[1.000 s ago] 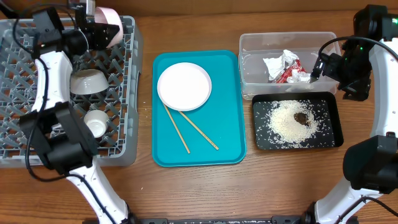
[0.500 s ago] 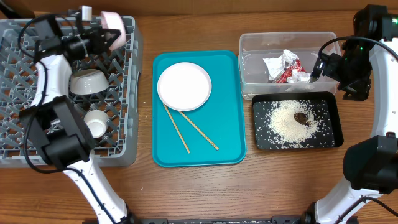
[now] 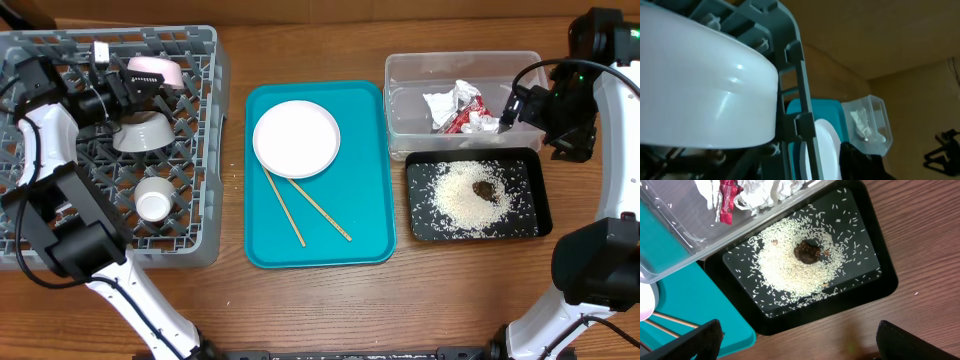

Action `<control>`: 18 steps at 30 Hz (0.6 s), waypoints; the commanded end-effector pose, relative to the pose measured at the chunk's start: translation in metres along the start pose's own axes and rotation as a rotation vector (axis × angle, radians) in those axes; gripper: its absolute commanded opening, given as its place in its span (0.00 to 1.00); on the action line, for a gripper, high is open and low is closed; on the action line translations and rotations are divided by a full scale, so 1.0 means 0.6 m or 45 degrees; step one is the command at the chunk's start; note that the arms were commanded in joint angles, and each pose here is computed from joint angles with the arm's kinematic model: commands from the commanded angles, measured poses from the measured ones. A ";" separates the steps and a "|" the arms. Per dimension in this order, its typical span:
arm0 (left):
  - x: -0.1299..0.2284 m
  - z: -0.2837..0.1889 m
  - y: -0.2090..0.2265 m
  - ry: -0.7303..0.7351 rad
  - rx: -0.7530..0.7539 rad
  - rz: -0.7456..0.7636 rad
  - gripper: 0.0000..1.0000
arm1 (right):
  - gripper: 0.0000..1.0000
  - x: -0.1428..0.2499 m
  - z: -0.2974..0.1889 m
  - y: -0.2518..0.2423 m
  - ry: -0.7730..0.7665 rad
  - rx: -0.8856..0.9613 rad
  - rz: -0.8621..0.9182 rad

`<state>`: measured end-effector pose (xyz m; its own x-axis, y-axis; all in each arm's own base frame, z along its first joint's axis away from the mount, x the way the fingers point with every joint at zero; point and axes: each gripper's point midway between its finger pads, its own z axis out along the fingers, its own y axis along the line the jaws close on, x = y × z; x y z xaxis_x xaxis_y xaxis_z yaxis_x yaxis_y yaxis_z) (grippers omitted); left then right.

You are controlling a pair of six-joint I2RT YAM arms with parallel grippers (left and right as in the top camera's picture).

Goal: Sort waste into correct bins and load items into the dishwasher
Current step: 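Carry the pink plate to the rack and stand it upright, then move the left gripper to the white plate and grasp its edge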

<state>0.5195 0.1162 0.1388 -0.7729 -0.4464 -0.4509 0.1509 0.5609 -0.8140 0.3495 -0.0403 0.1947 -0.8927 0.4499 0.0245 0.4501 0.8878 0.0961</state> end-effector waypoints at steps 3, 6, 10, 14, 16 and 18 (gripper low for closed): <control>-0.017 -0.052 -0.033 -0.039 -0.087 0.089 0.59 | 1.00 0.003 -0.025 0.002 -0.057 -0.023 -0.002; -0.020 -0.069 -0.063 -0.037 -0.206 0.118 0.69 | 1.00 0.003 -0.025 0.002 -0.057 -0.023 -0.002; -0.009 -0.079 -0.118 -0.006 -0.358 0.162 0.75 | 1.00 0.003 -0.025 0.002 -0.057 -0.023 -0.002; 0.040 -0.068 -0.208 0.100 -0.498 0.210 0.87 | 1.00 0.003 -0.025 0.002 -0.057 -0.023 -0.002; 0.068 -0.059 -0.239 0.162 -0.583 0.249 0.90 | 1.00 0.003 -0.025 0.001 -0.057 -0.023 -0.002; 0.098 -0.054 -0.258 0.209 -0.727 0.244 1.00 | 1.00 0.003 -0.025 0.001 -0.057 -0.023 -0.003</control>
<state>0.4460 0.0377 0.2419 -0.8451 -0.2630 -0.4654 0.0401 0.8369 -0.5458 0.3494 -0.0403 0.1947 -0.8929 0.4496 0.0247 0.4498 0.8880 0.0956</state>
